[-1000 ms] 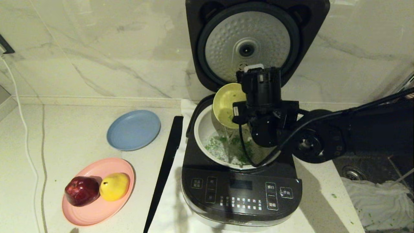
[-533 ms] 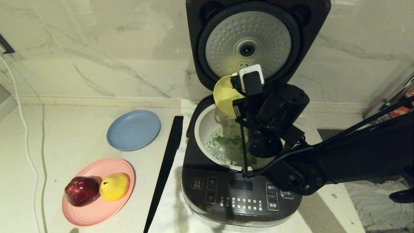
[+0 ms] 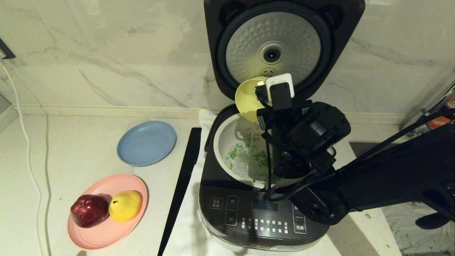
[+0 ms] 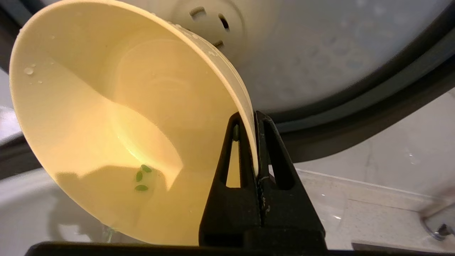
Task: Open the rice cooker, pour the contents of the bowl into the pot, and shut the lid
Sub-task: Pour the water from the bowl into the rice cooker
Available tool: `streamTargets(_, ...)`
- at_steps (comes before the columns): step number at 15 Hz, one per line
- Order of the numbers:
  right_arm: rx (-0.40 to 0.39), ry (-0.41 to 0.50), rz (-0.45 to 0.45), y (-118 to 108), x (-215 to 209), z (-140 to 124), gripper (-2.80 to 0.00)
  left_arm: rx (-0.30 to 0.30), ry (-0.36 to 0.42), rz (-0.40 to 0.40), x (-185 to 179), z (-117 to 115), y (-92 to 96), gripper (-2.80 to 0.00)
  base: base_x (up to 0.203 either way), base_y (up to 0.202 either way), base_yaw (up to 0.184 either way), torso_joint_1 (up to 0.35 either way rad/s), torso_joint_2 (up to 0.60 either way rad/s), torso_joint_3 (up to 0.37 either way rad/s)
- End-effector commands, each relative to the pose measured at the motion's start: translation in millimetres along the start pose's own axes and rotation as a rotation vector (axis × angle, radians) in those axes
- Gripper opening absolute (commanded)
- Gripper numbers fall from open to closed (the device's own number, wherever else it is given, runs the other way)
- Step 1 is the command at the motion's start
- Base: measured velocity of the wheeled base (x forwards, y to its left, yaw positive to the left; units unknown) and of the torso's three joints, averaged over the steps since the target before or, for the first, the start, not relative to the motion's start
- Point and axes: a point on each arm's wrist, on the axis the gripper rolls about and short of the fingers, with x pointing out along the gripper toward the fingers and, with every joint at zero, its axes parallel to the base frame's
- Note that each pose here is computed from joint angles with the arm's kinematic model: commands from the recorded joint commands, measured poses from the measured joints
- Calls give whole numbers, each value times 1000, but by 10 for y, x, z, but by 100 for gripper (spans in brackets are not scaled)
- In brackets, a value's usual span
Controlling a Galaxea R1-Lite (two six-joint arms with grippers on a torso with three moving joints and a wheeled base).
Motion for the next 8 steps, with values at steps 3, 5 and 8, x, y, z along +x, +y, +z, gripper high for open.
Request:
streamTargets(3, 21, -15, 16, 1, -106, 113, -280, 0, 4, 0, 3, -13, 0, -280, 0, 0, 0, 0, 0, 0)
streamTargets(5, 13, -9, 21, 4, -142, 46, -280, 0, 2, 0, 2, -9, 0, -280, 0, 0, 0, 0, 0, 0)
streamTargets(8, 11, -9, 21, -12, -169, 19, -280, 0, 3, 0, 2, -11, 0, -280, 0, 0, 0, 0, 0, 0)
